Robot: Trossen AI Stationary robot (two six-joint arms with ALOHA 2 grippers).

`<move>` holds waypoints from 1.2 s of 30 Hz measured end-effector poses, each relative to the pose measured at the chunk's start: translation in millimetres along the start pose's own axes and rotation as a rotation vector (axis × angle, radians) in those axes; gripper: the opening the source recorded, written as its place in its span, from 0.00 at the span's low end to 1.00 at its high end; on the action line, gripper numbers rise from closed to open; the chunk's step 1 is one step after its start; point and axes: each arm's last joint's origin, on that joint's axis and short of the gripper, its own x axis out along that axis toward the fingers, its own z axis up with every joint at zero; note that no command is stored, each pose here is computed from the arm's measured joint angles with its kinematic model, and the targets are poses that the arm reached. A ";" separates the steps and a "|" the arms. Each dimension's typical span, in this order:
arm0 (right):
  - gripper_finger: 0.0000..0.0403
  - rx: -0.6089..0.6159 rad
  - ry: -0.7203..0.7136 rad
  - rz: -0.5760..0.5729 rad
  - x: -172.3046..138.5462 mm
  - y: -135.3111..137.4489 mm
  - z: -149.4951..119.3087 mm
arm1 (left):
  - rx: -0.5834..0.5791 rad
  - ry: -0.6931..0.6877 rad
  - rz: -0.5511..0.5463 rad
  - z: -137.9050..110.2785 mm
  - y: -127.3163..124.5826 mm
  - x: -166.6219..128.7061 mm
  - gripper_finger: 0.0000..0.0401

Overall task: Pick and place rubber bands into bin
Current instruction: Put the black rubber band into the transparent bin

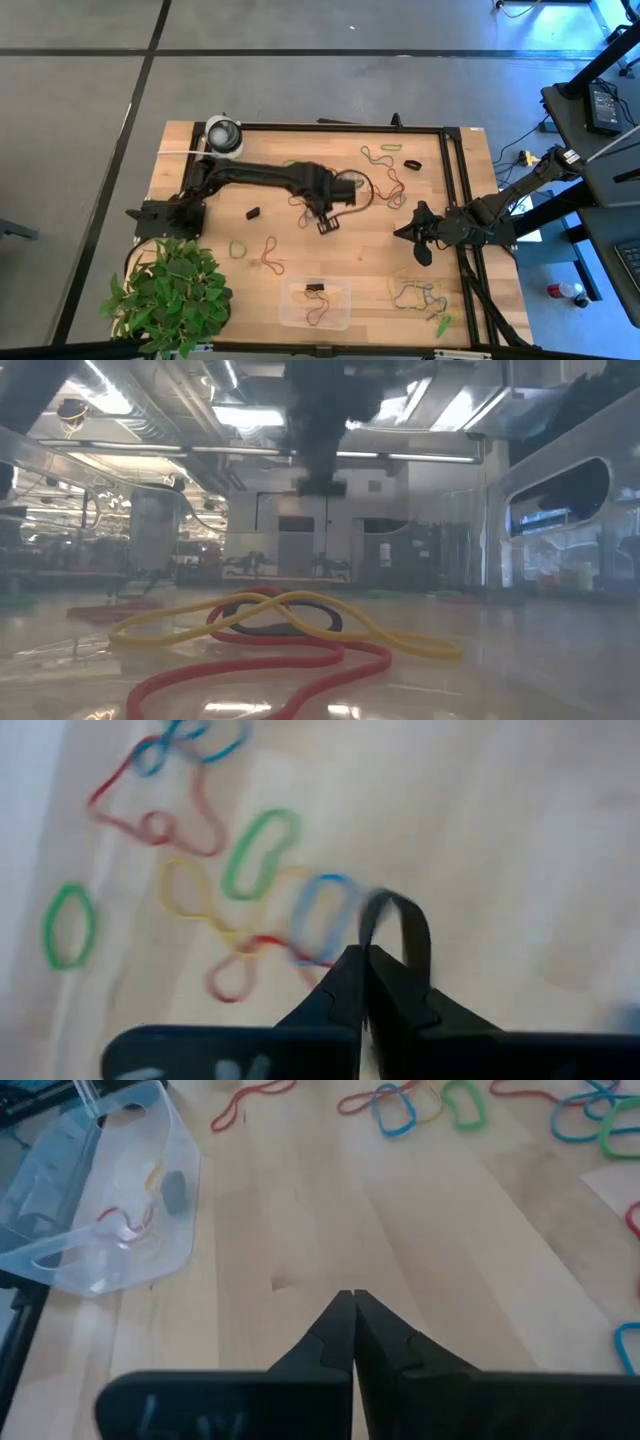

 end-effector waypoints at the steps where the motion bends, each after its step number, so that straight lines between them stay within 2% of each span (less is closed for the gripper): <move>1: 0.01 -0.004 0.005 -0.004 0.1 -0.4 -0.5 | 0.011 -0.026 -0.018 -2.3 -10.1 -8.3 0.01; 5: 0.01 -0.010 0.012 -0.009 0.0 -0.9 -1.3 | 0.095 -0.109 -0.097 -20.6 -59.0 -35.9 0.01; 11: 0.01 -0.018 0.029 -0.022 0.0 -2.3 -2.9 | 0.127 -0.159 -0.172 -63.8 -123.7 -55.2 0.01; 15: 0.01 -0.023 0.033 -0.025 0.0 -2.7 -3.3 | 0.157 -0.158 -0.169 -91.3 -159.6 -48.6 0.01; 19: 0.01 -0.022 0.032 -0.024 0.0 -2.6 -3.3 | 0.169 -0.113 -0.148 -108.8 -186.0 -24.9 0.01; 25: 0.01 -0.017 0.027 -0.019 0.0 -2.1 -2.7 | 0.173 -0.040 -0.134 -119.9 -212.4 22.4 0.01; 30: 0.01 -0.012 0.022 -0.013 0.0 -1.6 -2.1 | 0.131 0.063 -0.126 -122.3 -216.7 51.3 0.02; 36: 0.01 -0.013 0.045 0.013 -0.1 -0.9 -2.9 | 0.055 0.092 -0.144 -113.8 -211.1 54.9 0.16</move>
